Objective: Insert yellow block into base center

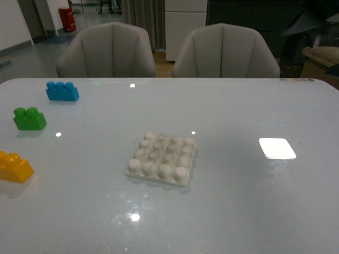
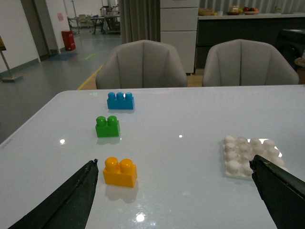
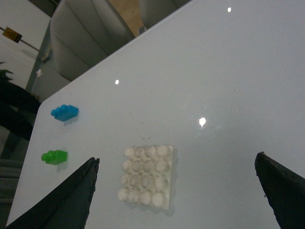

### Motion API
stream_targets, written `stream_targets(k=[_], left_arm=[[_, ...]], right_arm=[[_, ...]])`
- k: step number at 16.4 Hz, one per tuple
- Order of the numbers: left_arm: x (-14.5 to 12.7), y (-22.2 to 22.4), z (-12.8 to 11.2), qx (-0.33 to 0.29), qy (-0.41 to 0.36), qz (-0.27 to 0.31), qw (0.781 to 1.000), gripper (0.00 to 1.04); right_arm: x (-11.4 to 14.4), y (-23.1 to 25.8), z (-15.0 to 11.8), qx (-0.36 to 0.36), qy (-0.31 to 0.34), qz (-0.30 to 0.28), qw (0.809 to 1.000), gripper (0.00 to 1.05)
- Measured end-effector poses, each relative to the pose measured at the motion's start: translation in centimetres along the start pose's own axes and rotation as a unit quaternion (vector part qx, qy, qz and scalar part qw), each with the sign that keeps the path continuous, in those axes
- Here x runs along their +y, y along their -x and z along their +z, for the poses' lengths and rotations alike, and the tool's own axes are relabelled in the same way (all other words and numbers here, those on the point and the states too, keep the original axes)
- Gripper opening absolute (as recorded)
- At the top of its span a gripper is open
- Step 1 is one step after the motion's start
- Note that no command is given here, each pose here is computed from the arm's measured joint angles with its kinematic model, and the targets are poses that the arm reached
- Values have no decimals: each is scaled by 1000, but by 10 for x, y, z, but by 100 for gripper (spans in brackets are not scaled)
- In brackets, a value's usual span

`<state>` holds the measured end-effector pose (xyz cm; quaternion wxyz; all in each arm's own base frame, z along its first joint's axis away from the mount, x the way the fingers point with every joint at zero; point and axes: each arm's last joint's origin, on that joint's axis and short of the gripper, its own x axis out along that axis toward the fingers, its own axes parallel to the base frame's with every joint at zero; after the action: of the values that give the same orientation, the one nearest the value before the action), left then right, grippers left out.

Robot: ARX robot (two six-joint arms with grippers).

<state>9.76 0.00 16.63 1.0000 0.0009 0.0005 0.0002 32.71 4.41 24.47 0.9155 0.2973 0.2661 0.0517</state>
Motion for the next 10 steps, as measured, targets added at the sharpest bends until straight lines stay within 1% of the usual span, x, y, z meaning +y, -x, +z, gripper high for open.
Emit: stream_targets(k=[2,3,4,5,6,7,8,9,10], left_arm=[[0,0,0,0,0,0,1000,98],[0,0,0,0,0,0,1000,98],[0,0,0,0,0,0,1000,98],[0,0,0,0,0,0,1000,98],[0,0,0,0,0,0,1000,98],[0,0,0,0,0,0,1000,98],[0,0,0,0,0,0,1000,98],[0,0,0,0,0,0,1000,98],[0,0,0,0,0,0,1000,98]], right_arm=[[-10,58,-7,-54,26,-2,998,98],[-21,85,-12,-94,42,-14,995,97],[-32,109,-20,-207,115,-25,971,85],[-40,134,-38,-252,185,-38,949,73],[-49,151,-65,-242,236,-47,940,60],[-52,154,-72,-237,248,-49,938,56],[-58,160,-85,-231,262,-54,935,49],[-63,166,-96,-235,273,-55,931,39],[-65,172,-102,-259,284,-49,922,27]])
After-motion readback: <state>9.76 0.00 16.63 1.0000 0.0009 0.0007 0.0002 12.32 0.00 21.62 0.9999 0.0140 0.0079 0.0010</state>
